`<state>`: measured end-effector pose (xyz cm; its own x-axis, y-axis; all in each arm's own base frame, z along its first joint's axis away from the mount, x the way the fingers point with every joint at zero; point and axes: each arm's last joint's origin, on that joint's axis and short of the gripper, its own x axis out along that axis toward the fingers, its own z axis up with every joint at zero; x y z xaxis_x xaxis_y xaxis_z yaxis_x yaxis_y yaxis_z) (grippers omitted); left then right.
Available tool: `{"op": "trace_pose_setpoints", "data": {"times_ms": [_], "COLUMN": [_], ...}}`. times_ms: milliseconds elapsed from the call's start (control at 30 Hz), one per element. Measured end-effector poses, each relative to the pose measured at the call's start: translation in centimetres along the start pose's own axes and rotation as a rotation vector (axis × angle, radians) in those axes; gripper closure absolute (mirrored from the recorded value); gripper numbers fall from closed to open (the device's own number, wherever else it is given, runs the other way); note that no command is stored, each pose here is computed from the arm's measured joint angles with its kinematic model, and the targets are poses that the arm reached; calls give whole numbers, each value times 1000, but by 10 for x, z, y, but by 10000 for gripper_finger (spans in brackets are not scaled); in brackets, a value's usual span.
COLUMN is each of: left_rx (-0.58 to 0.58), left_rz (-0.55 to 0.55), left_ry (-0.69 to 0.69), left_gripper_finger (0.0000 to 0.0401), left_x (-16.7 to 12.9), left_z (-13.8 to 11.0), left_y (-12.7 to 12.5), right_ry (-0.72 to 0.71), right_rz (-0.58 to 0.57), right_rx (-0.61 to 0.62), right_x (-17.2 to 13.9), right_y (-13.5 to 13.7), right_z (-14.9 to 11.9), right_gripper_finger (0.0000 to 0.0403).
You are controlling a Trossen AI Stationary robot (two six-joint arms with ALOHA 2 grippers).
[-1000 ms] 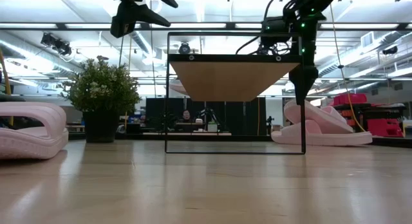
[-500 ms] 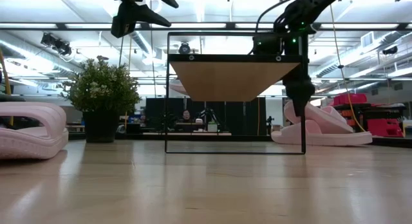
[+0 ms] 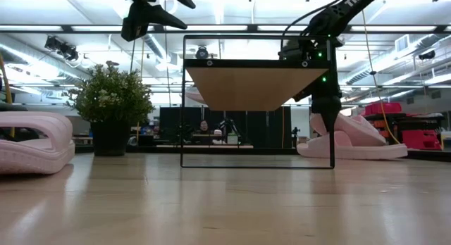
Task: Pick and place slides into the shelf
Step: Put the pink slide on the shelf
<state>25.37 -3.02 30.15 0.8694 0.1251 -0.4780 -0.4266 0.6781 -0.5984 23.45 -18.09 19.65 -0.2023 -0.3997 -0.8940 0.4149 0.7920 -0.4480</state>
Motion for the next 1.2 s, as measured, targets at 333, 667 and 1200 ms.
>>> {"op": "trace_pose_setpoints", "data": {"times_ms": [333,667,1200], "left_rx": [-6,-2,59], "left_rz": [9,10,-24], "left_ry": [-11,-11,-52], "left_gripper_finger": [229,229,229], "left_x": [0,0,0], "left_z": [0,0,4], "left_y": [0,0,-4], "right_ry": [-24,-168,-621], "right_rz": [13,26,137], "right_rx": [22,111,388], "right_x": [-15,-62,-150], "right_y": [-3,-15,-31], "right_z": [-8,-36,-107], "right_gripper_finger": [335,326,335]}}
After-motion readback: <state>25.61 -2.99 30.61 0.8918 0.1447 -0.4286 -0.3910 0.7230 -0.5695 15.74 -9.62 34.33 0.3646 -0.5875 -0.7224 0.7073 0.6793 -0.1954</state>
